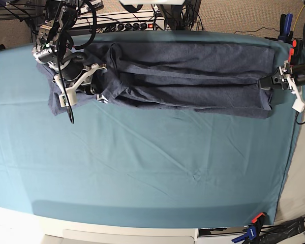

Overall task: Fold the T-shirt properly
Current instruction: 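Grasp the folded shirt's end with the left gripper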

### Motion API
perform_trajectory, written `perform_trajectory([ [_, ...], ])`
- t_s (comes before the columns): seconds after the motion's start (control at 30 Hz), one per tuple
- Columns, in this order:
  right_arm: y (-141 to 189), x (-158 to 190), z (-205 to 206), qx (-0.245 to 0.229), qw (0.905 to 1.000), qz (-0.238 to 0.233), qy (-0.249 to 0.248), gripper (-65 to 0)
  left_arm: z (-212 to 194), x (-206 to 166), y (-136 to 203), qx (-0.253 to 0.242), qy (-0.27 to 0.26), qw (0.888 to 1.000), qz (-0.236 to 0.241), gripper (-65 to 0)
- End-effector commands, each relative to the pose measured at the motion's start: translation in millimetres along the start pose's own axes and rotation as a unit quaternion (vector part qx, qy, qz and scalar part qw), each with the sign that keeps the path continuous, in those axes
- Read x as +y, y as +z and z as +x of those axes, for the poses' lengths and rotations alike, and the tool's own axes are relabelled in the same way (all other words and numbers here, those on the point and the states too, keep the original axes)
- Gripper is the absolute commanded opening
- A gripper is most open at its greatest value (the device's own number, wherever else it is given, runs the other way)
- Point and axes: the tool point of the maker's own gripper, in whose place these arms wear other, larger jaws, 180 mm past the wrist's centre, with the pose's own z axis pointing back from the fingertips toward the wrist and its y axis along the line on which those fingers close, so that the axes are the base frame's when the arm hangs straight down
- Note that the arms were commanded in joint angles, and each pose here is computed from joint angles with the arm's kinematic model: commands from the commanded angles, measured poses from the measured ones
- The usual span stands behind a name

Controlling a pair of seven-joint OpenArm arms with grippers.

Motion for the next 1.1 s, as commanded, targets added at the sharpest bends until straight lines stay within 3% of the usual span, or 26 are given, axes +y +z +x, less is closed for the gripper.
perform_trajectory([
  [0.0,3,2,15,-0.025,0.9996,0.006,0.010,-51.9,-24,12,5,0.063,-0.008,0.997,0.033,-38.8],
  [0.37,3,2,15,-0.025,0.9996,0.006,0.010,-51.9,-25,-2,-16,0.048,-0.013,0.999,0.002,-42.0],
  [0.77,3,2,15,-0.026,0.9996,0.006,0.009,-51.9,-19,-6,-17,0.038,-0.028,0.999,-0.005,-42.1],
  [1.0,3,2,15,-0.025,0.9996,0.006,0.009,-51.9,2,-12,-18,0.022,-0.045,0.999,-0.010,-47.5],
  [1.07,3,2,15,-0.026,0.9996,0.006,0.009,-51.9,8,-14,-18,0.018,-0.050,0.999,-0.011,-53.1],
])
